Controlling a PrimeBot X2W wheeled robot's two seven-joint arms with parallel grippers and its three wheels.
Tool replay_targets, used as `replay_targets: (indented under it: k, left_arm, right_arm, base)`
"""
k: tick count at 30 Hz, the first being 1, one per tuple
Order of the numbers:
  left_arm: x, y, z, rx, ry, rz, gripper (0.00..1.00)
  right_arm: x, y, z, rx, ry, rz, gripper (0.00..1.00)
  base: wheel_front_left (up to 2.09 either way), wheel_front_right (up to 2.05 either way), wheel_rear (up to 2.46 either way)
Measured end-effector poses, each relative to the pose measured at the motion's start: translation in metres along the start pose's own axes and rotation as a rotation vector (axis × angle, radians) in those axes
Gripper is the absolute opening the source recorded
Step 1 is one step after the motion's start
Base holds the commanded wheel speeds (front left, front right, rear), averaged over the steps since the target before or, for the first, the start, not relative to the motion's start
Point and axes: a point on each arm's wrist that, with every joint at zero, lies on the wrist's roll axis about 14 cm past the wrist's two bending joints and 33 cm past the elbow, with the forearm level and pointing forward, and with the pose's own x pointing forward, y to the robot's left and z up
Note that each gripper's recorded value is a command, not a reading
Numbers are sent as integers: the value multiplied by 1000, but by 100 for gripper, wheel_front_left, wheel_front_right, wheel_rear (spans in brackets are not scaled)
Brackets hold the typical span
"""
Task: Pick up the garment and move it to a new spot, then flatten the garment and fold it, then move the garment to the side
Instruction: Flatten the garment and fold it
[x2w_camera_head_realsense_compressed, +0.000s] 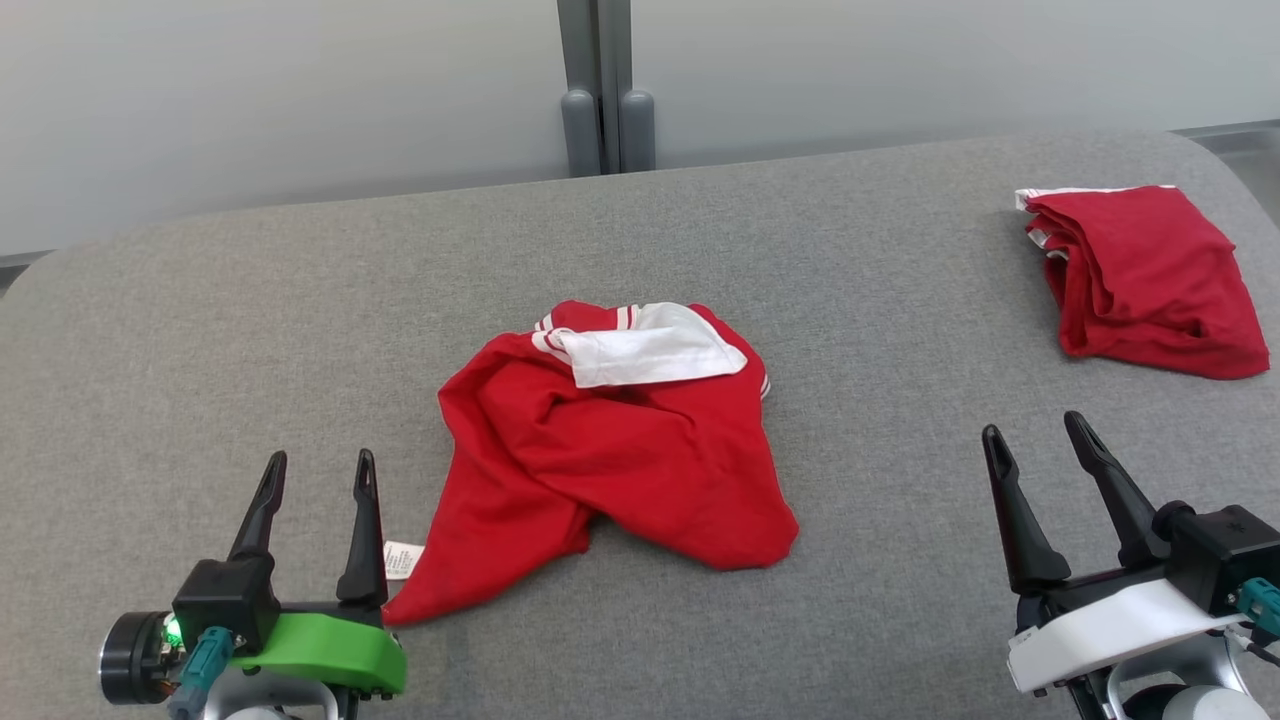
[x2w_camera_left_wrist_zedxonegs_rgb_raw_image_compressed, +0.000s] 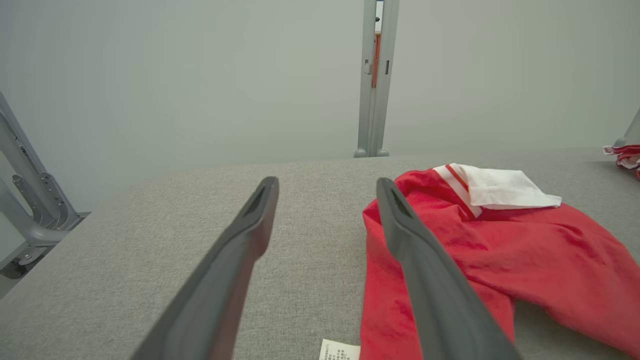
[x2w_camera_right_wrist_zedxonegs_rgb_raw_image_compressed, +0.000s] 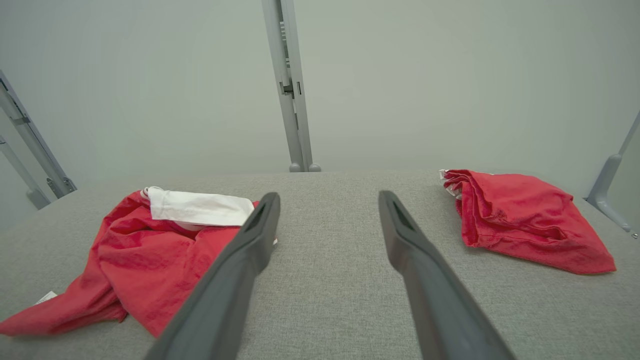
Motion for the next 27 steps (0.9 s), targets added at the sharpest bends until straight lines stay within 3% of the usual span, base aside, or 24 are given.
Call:
replay_targets:
  k: [15, 27]
  left_arm:
    - [2, -1, 1, -5, -5, 1, 100]
    - [46, -10, 16, -11, -83, -24, 100]
  right_arm:
    - [3, 3, -6, -3, 21, 19, 100]
    - [59, 43, -41, -69, 143, 263, 100]
  base:
    - [0, 0, 0]
    - [0, 0, 0]
